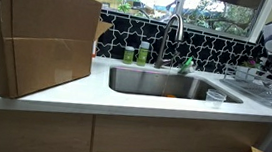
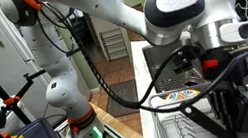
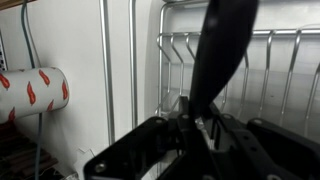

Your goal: Pick up the spoon in the dishes drying rack and rinse it on the tap running tap water twice before putting it back in the dishes washing rack

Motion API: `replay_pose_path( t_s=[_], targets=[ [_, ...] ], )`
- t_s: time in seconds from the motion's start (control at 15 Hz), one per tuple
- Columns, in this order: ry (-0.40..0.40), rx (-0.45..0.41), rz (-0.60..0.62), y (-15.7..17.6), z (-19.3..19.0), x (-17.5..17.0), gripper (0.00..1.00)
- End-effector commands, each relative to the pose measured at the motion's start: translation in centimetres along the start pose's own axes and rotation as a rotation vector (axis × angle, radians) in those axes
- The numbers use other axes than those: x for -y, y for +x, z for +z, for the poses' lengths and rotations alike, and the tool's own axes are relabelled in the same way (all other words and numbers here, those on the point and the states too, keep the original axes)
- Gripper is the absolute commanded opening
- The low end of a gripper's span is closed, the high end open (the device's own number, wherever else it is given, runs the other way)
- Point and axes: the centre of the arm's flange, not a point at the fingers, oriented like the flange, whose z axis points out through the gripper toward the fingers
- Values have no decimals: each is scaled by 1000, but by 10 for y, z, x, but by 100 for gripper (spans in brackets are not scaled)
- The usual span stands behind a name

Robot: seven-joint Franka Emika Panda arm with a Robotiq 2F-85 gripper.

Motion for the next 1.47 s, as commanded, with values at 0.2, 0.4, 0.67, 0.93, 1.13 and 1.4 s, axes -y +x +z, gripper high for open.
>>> replay_pose_path(
  t_s=[0.2, 0.4, 0.67, 0.93, 1.13, 1.4],
  targets=[
    [-15, -78, -64, -18, -40, 9, 4],
    [16, -109, -66, -18, -50, 16, 4],
    [26, -167, -95, -24, -74, 19, 4],
    [54, -181, -82, -20, -72, 34, 4],
    [155, -167, -54, -23, -63, 50, 4],
    [260, -141, -19, -29, -51, 68, 4]
  ],
)
